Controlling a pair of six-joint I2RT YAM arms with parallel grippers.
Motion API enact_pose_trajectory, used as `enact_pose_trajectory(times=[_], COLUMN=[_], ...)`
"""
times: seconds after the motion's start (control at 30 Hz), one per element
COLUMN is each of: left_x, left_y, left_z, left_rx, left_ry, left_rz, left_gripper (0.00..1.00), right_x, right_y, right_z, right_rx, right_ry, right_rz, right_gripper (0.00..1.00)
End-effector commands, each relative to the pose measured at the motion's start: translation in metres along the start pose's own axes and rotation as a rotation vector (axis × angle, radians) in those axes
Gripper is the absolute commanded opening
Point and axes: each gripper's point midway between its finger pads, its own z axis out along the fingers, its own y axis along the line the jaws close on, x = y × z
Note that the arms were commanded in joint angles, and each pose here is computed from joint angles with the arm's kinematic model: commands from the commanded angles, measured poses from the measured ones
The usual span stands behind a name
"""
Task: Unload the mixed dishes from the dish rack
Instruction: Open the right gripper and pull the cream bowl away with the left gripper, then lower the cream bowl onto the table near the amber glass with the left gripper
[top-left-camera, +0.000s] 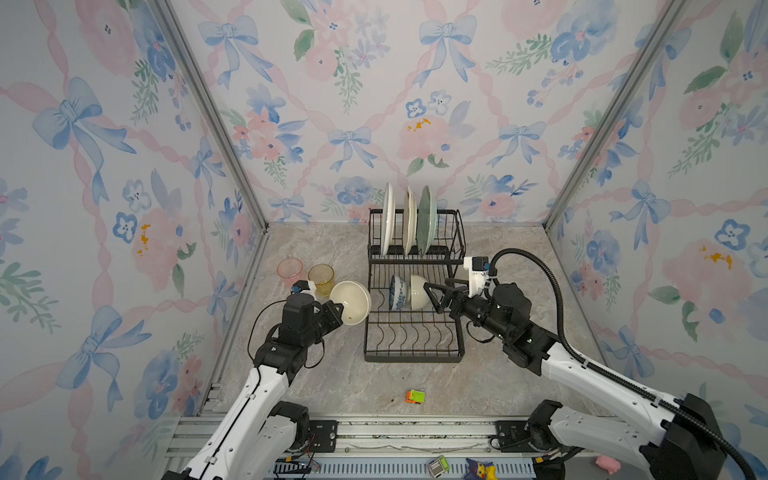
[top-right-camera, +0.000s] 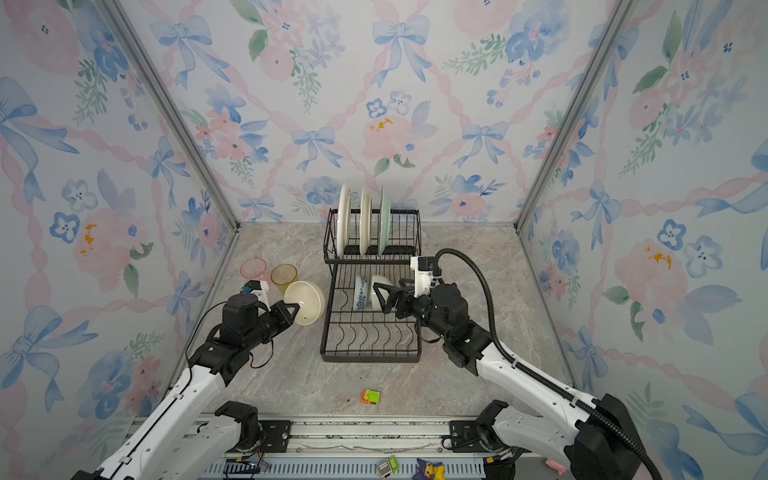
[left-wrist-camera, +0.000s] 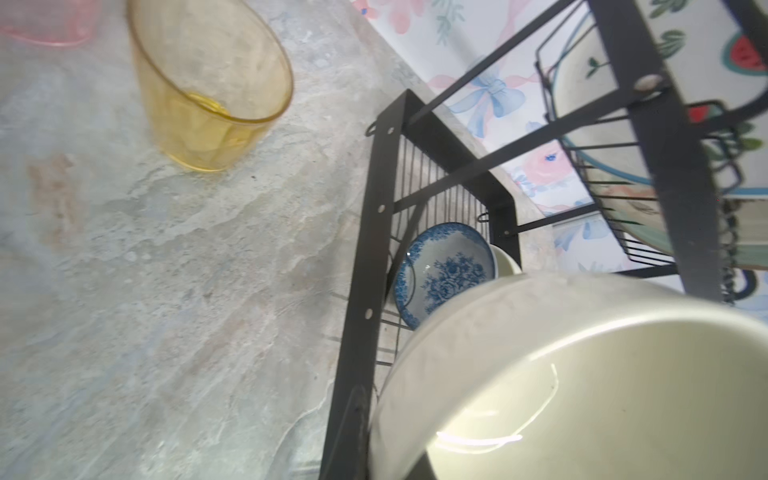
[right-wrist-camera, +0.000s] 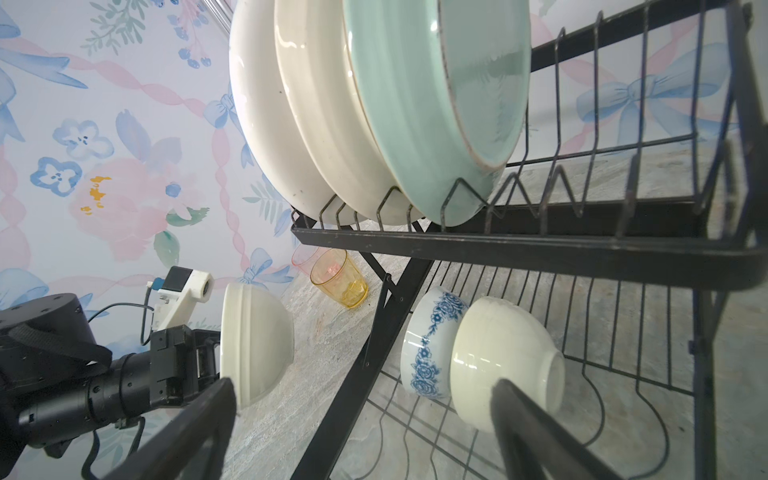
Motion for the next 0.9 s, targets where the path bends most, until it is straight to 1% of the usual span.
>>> enact_pose_trajectory(times=[0.0,0.2,0.33,0.4,0.43,0.57,0.67,0.87], left_x=[-0.019,-0.047,-0.061,-0.057,-0.066,-0.069,-0.072,-0.067], left_y=[0.01,0.04,0.06,0.067,0.063,0.078,0.086,0.105], left_z=[-0.005,0.002,0.016,0.026,0.029,0.044,0.051,0.062], left_rx=[-0.067,-0.206,-0.292,-0.311,-0.309,-0.375,-0.401,-0.421], left_ry=[-0.043,-0.066,-0.045,0.001,-0.007,0.033,0.056,0.116], left_rz=[0.028,0.064,0.085,0.08,0.086,0.125,0.145,0.118], left_gripper=[0.0,0.0,0.0,0.0,0.0,0.0,0.0,0.0], right_x=[-0.014,-0.015,-0.013,-0.011,-0.01,-0.006,0.002,0.015], right_y=[0.006,-0.003,-0.012,-0.017,-0.019,-0.025,-0.03,-0.03], right_z=[-0.003,-0.018,-0.028,-0.032,-0.034,-0.037,-0.035,-0.028], right_rx=[-0.028,0.035,0.091,0.116,0.125,0.156,0.173,0.162], right_ry=[-0.02,-0.008,0.005,0.011,0.014,0.03,0.074,0.112], right_rz=[-0.017,-0.09,-0.116,-0.127,-0.136,-0.154,-0.154,-0.134], right_gripper=[0.97,0.97,0.97,0.97,0.97,0.97,0.97,0.97])
